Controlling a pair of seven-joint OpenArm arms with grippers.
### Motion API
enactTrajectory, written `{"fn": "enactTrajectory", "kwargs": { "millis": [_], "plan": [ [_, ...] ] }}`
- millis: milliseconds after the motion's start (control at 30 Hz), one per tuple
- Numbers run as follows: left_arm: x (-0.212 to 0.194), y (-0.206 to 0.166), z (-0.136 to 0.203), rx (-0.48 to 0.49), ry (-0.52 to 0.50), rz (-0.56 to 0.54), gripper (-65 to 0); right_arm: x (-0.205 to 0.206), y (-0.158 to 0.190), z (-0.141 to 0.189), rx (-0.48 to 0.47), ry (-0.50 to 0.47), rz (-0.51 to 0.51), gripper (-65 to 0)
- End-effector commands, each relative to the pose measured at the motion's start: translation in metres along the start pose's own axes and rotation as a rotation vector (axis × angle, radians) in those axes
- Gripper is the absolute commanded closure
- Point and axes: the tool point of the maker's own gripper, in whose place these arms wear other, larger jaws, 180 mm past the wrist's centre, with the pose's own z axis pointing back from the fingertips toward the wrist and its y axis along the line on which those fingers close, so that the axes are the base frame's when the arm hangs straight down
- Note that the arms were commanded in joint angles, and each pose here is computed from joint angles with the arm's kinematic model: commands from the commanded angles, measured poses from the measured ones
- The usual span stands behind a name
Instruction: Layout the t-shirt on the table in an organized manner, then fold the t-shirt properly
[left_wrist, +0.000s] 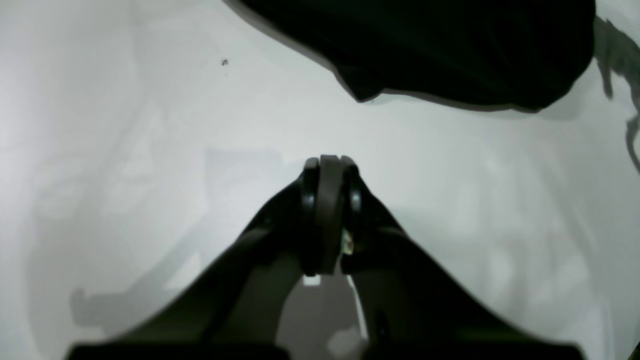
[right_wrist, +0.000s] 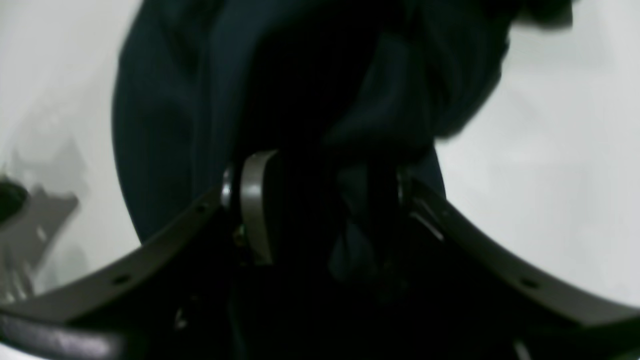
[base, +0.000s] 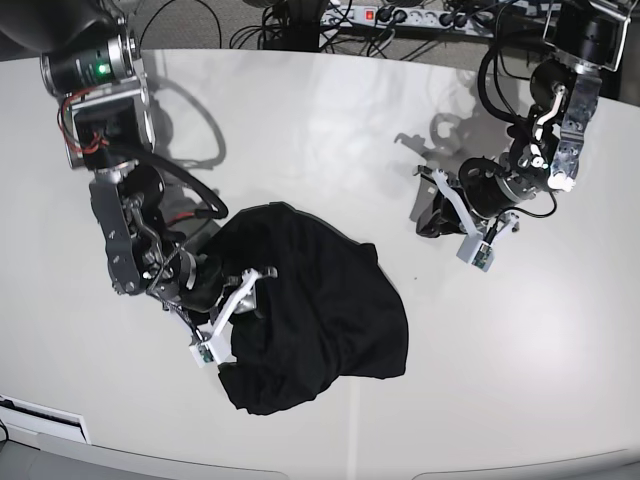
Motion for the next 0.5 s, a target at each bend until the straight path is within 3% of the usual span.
{"fn": "enactTrajectory", "kwargs": {
  "millis": [0, 200, 367, 467],
  "plan": [
    [0.018, 0.002, 0.001, -0.001, -0.054, -0.007, 0.0, 0.029, 0.002, -0.001, 0.015, -0.067, 0.009, -30.2],
    [0.019, 0.002, 0.001, -0.002, -0.055, -0.007, 0.0, 0.029, 0.002, -0.015, -0.05, -0.026, 0.045, -30.0],
    [0.018, 0.002, 0.001, -0.001, -0.054, -0.007, 0.0, 0.012, -0.028, -0.013, -0.255, -0.019, 0.088, -30.0],
    [0.018, 0.002, 0.001, -0.001, -0.054, -0.007, 0.0, 0.006, -0.026, -0.014, -0.243, -0.007, 0.088, -30.0]
  ]
}}
